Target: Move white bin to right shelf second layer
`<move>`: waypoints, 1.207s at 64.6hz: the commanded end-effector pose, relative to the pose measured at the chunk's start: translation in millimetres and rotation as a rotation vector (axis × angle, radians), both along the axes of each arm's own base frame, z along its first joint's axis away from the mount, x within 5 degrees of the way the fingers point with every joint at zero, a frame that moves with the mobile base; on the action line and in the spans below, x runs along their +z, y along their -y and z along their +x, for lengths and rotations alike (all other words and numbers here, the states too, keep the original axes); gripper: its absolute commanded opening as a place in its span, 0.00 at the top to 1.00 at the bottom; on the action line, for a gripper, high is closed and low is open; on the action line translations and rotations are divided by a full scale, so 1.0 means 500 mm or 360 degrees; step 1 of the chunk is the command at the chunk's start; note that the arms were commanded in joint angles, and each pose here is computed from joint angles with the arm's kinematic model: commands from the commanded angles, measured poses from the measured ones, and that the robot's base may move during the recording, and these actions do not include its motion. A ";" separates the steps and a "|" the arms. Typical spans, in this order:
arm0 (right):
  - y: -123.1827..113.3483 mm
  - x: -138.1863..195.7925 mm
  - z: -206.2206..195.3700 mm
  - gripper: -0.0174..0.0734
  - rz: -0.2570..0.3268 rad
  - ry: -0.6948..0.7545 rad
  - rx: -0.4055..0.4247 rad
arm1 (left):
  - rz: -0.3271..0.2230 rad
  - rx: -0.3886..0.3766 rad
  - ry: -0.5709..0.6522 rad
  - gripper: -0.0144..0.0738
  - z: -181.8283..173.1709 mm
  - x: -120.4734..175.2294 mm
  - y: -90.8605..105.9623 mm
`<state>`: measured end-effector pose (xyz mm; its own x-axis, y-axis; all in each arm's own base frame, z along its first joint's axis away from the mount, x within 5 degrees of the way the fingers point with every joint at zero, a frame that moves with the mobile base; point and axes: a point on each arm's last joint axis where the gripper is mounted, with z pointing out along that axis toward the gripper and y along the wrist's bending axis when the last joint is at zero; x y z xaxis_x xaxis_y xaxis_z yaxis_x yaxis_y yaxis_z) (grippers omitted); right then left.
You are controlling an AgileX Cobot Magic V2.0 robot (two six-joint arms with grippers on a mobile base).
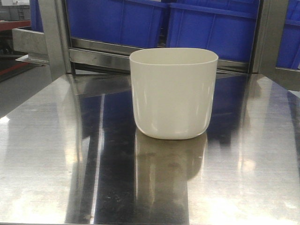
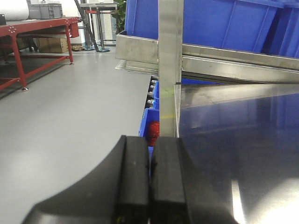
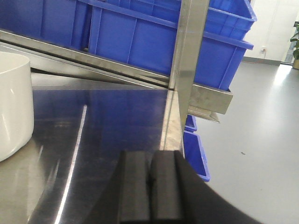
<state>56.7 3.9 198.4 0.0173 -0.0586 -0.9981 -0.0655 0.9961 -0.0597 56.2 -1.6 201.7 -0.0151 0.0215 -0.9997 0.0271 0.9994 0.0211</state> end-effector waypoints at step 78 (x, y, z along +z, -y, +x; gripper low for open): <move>-0.013 0.337 0.090 0.75 0.0262 0.0032 0.0066 | -0.0024 0.0002 0.0117 0.74 -0.001 -0.001 0.000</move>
